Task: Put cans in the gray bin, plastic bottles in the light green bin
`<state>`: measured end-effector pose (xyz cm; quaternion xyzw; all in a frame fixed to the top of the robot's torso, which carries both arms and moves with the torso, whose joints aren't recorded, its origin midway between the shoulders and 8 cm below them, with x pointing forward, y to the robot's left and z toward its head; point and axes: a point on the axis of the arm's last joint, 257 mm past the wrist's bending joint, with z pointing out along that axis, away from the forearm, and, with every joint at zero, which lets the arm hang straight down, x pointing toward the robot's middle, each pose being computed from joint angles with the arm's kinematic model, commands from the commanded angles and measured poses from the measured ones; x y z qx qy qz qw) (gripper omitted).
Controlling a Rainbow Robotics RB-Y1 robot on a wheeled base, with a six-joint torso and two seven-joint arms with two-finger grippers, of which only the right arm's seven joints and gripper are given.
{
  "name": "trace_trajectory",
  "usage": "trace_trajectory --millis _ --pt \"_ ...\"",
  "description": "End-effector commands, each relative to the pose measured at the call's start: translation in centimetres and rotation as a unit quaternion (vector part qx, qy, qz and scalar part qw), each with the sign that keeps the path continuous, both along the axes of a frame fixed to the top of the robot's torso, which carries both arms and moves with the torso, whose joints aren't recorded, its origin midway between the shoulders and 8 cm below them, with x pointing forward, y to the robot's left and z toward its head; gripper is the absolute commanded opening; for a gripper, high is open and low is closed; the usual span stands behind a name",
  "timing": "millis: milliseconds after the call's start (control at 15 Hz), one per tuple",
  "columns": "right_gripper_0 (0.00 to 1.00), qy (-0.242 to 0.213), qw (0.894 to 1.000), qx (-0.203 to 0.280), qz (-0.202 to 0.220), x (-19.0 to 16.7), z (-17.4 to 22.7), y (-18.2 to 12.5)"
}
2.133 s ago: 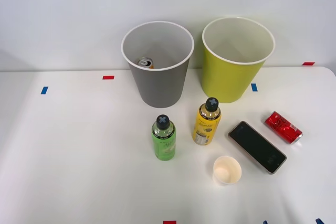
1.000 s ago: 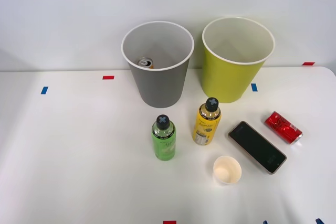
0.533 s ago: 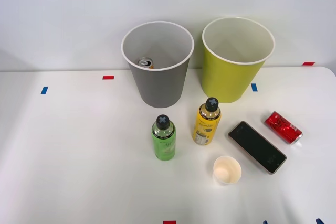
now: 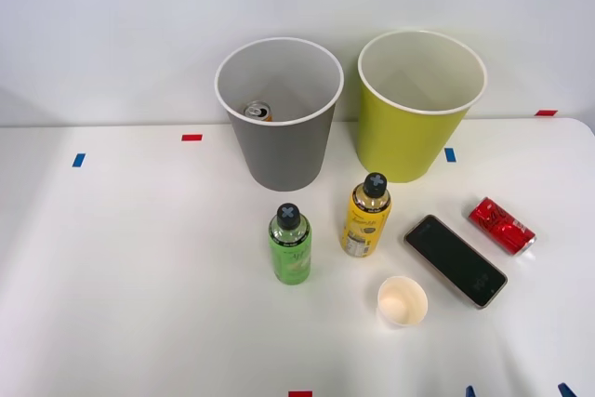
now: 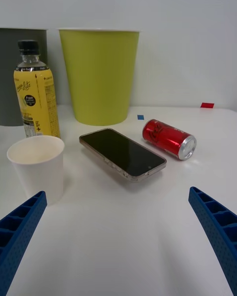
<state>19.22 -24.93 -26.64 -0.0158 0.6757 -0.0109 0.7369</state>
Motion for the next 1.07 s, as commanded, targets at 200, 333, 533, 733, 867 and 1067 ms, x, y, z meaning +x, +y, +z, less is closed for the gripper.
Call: trace_trajectory --millis 200,333,533,733,867,1067 --pt "1.0 0.052 0.998 -0.039 0.024 4.5 1.9 -2.0" --pt "1.0 0.088 0.993 -0.064 0.035 6.6 2.4 -2.7" --pt "1.0 0.16 0.979 -0.119 0.043 8.9 3.3 -5.0" --pt "0.96 0.203 0.967 -0.148 0.038 10.3 4.6 -7.1" --pt "0.96 0.228 0.957 -0.174 0.042 11.7 5.2 -7.9" --pt "0.96 0.262 0.943 -0.198 0.05 14.4 6.2 -8.5"
